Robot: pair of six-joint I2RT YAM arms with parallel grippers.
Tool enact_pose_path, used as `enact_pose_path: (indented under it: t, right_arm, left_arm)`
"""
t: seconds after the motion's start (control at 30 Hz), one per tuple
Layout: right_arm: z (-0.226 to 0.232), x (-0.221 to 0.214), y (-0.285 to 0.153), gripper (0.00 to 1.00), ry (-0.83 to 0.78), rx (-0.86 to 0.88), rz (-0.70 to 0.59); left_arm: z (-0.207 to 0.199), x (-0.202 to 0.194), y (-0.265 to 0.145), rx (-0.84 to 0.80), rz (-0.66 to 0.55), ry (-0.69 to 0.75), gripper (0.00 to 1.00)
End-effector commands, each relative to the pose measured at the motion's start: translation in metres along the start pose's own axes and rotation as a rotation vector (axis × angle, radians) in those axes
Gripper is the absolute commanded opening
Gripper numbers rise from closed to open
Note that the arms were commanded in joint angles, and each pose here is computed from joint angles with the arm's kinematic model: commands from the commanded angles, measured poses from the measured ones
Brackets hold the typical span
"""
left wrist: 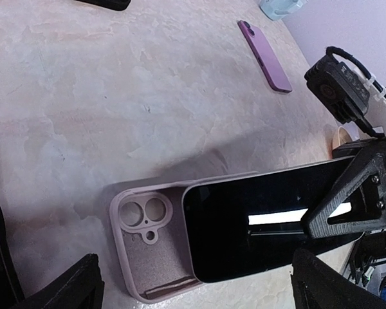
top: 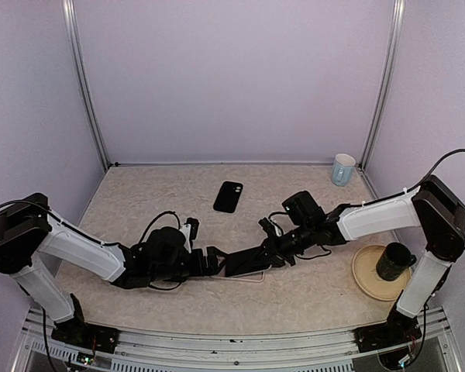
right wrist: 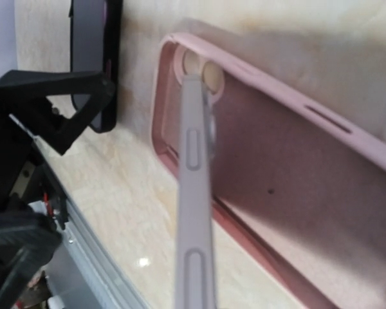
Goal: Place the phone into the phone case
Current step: Install the phone on the phone case.
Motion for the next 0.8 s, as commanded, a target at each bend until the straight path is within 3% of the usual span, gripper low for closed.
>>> enact_pose_path:
  t: [0.0,0.77]
  right_arm:
    - [0.015,0.005,0.003,0.0,-0.002,0.085,0.035]
    - [-0.009,0.006,0.019,0.0,0.093,0.103,0.108]
  left_arm:
    - [-0.009,0.002,0.006,-0.034,-0.011,-0.011,0.99]
    - [-0.013,-0.013,0.016,-0.047,0.04,-0.032,0.99]
Point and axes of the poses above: each gripper's point midway between its finger pads, its own y axis out along the fingers, its own z axis along the line the jaws close on, x = y × z, the point moved 5 cm from there along -y, back along the fingers, and after that the axes turned 5 degrees about y, right-handed, at the moved point
